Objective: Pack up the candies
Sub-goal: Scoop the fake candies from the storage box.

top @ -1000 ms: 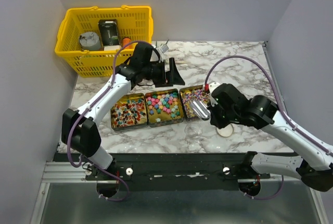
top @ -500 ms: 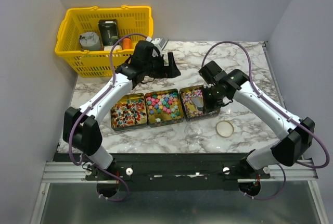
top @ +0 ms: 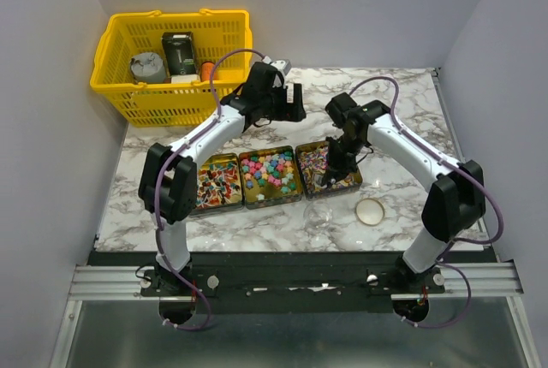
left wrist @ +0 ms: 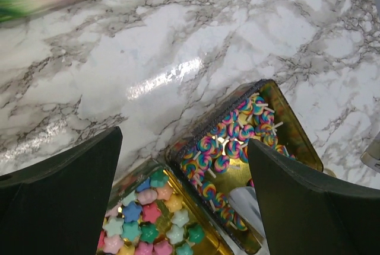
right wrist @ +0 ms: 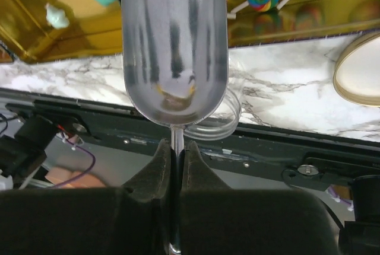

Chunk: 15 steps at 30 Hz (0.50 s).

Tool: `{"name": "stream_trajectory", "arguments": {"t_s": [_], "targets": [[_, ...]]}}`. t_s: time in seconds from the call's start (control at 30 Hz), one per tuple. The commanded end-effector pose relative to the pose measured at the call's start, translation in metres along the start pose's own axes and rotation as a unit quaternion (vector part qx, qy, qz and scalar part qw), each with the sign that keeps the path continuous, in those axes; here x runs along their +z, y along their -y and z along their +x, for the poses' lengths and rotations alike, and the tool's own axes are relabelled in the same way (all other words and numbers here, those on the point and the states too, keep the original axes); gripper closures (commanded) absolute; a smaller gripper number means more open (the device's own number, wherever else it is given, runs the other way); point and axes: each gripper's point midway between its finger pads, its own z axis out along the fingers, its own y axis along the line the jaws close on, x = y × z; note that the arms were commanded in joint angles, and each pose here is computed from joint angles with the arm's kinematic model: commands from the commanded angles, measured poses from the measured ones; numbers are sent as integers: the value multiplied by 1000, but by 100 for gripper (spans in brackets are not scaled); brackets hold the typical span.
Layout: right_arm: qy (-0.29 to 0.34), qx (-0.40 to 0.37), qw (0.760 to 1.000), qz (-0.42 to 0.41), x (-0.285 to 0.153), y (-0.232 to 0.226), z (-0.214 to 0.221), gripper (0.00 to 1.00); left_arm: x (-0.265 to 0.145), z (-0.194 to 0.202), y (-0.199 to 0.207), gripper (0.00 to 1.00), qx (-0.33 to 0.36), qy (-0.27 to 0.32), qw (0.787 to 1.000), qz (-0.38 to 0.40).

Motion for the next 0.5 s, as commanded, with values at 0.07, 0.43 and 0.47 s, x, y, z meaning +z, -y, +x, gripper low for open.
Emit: {"name": "stream_trajectory", "arguments": {"t_s": [0.07,0.43,0.47], "targets": [[-19,40,999,13,14,-5,-14,100,27,-15,-9,1,27,17,999,-19],[17,99,991,86,50,28,-26,100,53,20,-12,2,14,-31,999,1],[22,104,990,95,53,33,-26,100,55,22,-10,2,15,-33,999,3]]}}
